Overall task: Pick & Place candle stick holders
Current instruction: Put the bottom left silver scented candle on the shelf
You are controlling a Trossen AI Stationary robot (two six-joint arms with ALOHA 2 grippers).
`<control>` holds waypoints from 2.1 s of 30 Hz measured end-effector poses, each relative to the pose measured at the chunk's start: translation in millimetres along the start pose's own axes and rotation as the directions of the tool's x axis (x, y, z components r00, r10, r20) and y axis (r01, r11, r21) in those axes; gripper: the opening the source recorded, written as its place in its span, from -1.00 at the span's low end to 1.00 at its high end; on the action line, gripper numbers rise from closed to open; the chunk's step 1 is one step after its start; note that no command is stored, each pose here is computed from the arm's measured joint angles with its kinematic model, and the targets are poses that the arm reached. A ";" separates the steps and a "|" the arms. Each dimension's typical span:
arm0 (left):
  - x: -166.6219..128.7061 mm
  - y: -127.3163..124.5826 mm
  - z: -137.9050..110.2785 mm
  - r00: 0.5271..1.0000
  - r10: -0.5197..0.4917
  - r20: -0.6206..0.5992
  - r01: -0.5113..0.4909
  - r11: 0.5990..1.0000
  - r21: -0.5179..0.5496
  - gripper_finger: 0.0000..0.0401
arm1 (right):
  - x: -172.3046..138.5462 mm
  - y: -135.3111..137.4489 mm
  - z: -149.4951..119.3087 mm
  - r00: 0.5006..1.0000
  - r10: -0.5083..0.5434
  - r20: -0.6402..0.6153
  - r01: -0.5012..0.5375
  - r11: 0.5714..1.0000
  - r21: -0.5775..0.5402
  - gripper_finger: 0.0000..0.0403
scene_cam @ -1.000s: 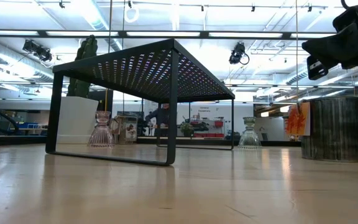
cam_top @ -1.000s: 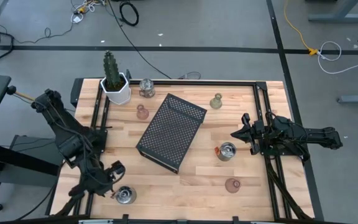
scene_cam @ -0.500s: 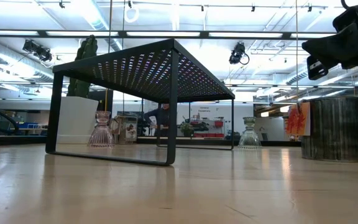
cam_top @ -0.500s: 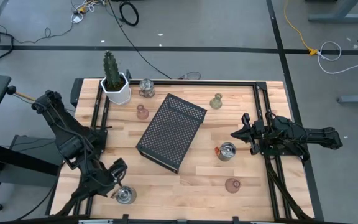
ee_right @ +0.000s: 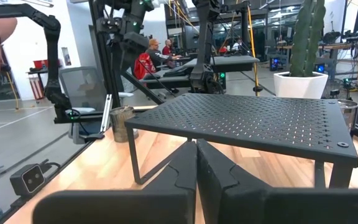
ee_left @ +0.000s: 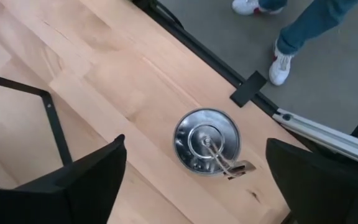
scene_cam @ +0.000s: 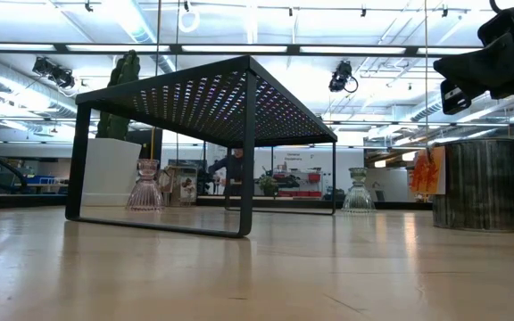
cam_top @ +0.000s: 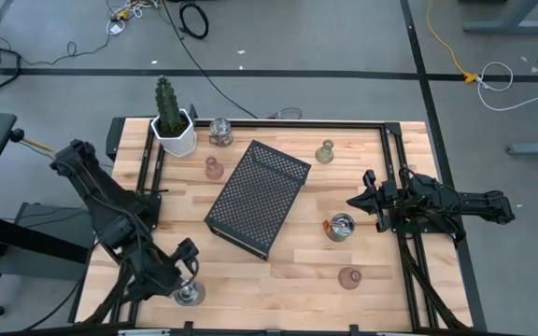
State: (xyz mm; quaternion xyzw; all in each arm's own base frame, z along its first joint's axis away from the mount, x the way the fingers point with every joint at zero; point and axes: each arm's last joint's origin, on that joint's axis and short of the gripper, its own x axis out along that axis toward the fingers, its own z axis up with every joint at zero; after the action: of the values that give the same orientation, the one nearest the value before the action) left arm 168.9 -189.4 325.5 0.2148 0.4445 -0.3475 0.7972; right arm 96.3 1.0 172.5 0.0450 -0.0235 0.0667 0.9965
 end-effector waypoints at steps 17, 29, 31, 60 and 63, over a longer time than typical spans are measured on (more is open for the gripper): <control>27.2 0.6 2.4 0.992 0.050 -0.113 -0.042 0.997 0.069 0.99 | 0.0 0.0 -0.1 1.000 0.000 0.000 0.000 1.000 0.000 -0.94; 31.2 -17.4 3.3 0.992 0.036 -0.117 -0.023 0.993 0.113 0.99 | 0.0 -0.1 -0.1 1.000 -0.001 0.000 0.001 1.000 0.000 -0.94; 35.7 -21.6 4.0 0.991 0.032 -0.129 -0.016 0.992 0.126 0.99 | 0.0 0.0 0.0 1.000 0.000 0.000 0.000 1.000 0.000 -0.94; 80.7 -28.2 6.4 0.966 0.049 -0.253 -0.075 0.992 -0.097 0.99 | 0.0 0.0 -0.1 1.000 0.000 0.000 0.000 1.000 0.000 -0.94; 81.1 -28.0 7.5 0.969 0.059 -0.241 -0.085 0.992 -0.097 0.99 | 0.0 0.0 -0.1 1.000 0.000 0.000 0.000 1.000 0.000 -0.94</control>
State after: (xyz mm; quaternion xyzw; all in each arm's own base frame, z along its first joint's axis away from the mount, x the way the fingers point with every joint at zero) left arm 181.7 -242.4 258.8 0.2278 0.5465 -0.2657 0.7608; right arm 96.3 0.9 172.5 0.0450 -0.0234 0.0666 0.9965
